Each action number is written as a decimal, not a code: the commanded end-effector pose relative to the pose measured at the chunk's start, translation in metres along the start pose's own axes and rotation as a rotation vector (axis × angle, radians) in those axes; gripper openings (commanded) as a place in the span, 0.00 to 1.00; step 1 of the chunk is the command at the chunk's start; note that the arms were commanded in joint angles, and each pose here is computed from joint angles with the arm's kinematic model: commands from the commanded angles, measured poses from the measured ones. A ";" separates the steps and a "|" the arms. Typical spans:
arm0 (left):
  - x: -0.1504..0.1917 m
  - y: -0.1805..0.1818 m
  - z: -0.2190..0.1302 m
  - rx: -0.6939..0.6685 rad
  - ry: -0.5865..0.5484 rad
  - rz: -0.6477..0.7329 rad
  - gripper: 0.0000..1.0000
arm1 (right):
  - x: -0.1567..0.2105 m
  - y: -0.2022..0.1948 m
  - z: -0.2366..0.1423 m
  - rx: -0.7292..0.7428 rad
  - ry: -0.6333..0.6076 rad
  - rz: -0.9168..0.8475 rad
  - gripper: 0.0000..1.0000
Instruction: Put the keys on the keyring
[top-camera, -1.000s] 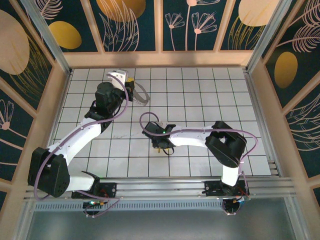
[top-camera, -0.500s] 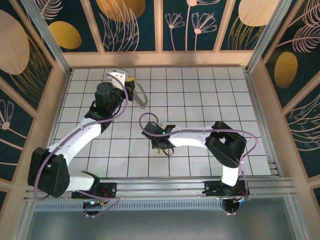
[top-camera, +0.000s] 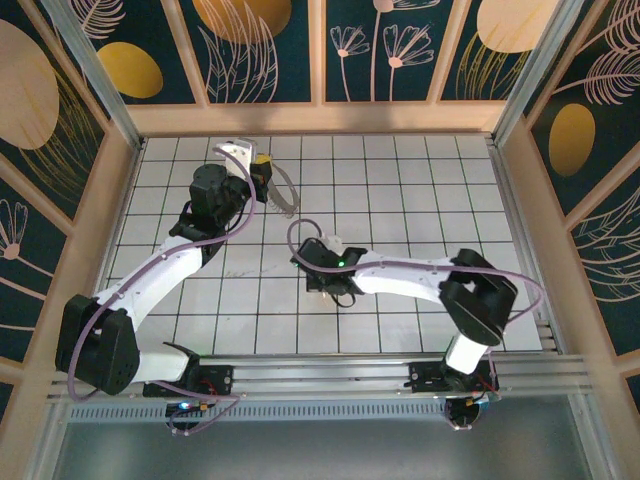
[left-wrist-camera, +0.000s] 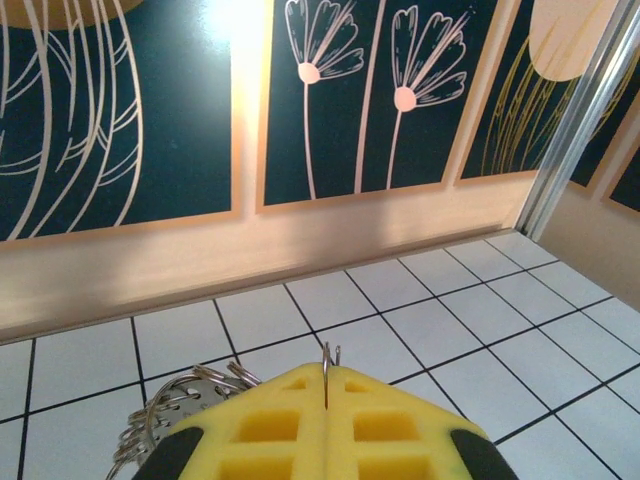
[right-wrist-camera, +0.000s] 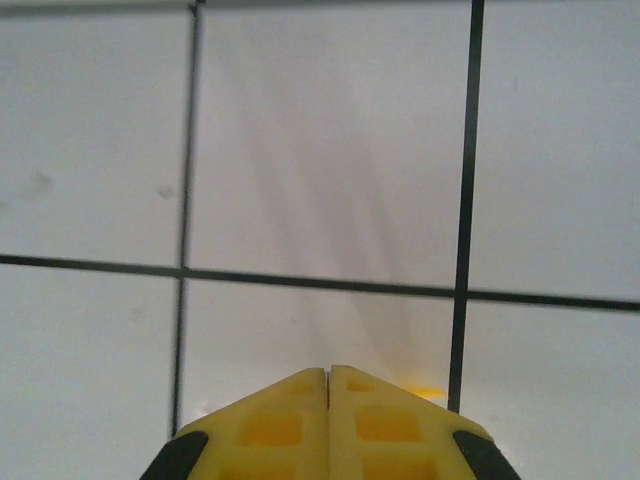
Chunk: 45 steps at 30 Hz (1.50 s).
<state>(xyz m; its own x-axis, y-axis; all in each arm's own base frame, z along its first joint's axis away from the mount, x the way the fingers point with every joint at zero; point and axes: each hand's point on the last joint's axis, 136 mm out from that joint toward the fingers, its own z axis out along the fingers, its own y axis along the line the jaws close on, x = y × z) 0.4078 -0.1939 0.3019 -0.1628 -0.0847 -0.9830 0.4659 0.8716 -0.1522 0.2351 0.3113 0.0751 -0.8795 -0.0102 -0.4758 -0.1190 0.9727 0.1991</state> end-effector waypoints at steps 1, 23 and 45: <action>-0.026 -0.009 -0.001 0.048 -0.080 -0.004 0.00 | -0.047 0.004 -0.030 -0.135 -0.126 -0.035 0.00; -0.040 -0.059 0.009 0.342 -0.024 0.041 0.00 | -0.195 -0.034 -0.167 -0.929 -0.552 -0.220 0.00; -0.052 -0.118 -0.001 0.734 -0.015 0.078 0.00 | -0.189 -0.041 -0.213 -1.066 -0.647 -0.384 0.00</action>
<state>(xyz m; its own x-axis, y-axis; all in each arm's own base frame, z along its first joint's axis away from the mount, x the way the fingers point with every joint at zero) 0.3680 -0.2873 0.3433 -0.1809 -0.0147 -0.9834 0.9030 0.3938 -0.1720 0.3210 0.2253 0.3261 -0.4354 0.1622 -0.8855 -0.8344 0.2965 0.4646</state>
